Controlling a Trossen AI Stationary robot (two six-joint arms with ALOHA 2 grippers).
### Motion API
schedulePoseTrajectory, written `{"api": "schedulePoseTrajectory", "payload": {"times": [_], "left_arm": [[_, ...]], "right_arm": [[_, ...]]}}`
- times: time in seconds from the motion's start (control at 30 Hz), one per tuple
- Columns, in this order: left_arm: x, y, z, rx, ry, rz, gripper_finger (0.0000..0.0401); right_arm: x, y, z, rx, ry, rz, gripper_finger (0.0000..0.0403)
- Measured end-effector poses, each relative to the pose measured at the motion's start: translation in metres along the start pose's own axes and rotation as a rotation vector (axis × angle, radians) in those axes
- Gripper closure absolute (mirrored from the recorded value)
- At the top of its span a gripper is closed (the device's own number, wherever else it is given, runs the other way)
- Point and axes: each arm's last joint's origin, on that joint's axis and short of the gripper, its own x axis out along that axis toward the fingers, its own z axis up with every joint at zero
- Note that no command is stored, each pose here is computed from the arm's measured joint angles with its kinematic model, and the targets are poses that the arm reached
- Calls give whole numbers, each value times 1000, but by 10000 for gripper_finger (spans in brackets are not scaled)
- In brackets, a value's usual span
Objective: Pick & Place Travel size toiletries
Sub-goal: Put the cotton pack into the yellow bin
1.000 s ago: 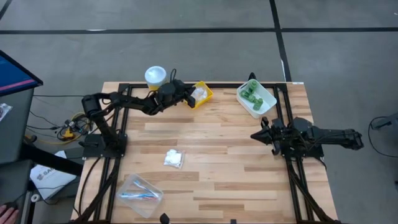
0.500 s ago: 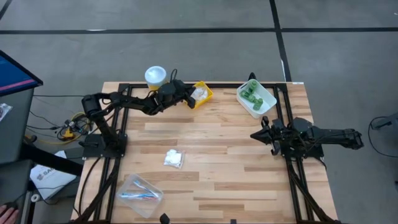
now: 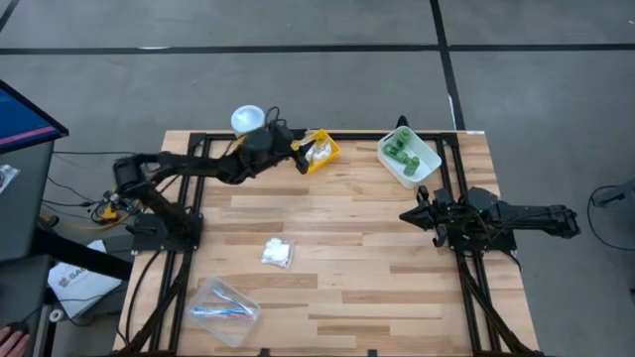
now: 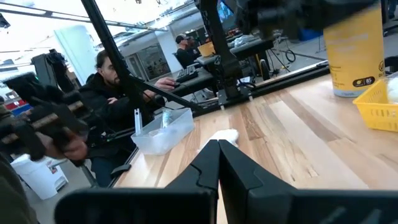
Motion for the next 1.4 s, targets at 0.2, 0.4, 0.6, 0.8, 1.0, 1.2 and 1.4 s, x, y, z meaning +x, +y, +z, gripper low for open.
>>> {"api": "schedulePoseTrajectory", "payload": {"times": [0.2, 0.4, 0.6, 0.8, 1.0, 1.2, 1.4], "left_arm": [[-56, -11, 50, -7, 12, -80, 160], [-117, -25, 67, -75, 143, -249, 155], [-141, -51, 39, -5, 304, -268, 155], [-158, -58, -17, -130, 476, -253, 155], [-168, -73, -53, -12, 507, -427, 155], [-146, -84, -75, 8, 599, -712, 155], [-121, -87, -93, 60, 653, -733, 155]], "right_arm": [[0, 0, 0, 0, 0, 0, 403], [0, 0, 0, 0, 0, 0, 403], [0, 0, 0, 0, 0, 0, 403], [0, 0, 0, 0, 0, 0, 403], [0, 0, 0, 0, 0, 0, 403], [0, 0, 0, 0, 0, 0, 403], [0, 0, 0, 0, 0, 0, 403]]}}
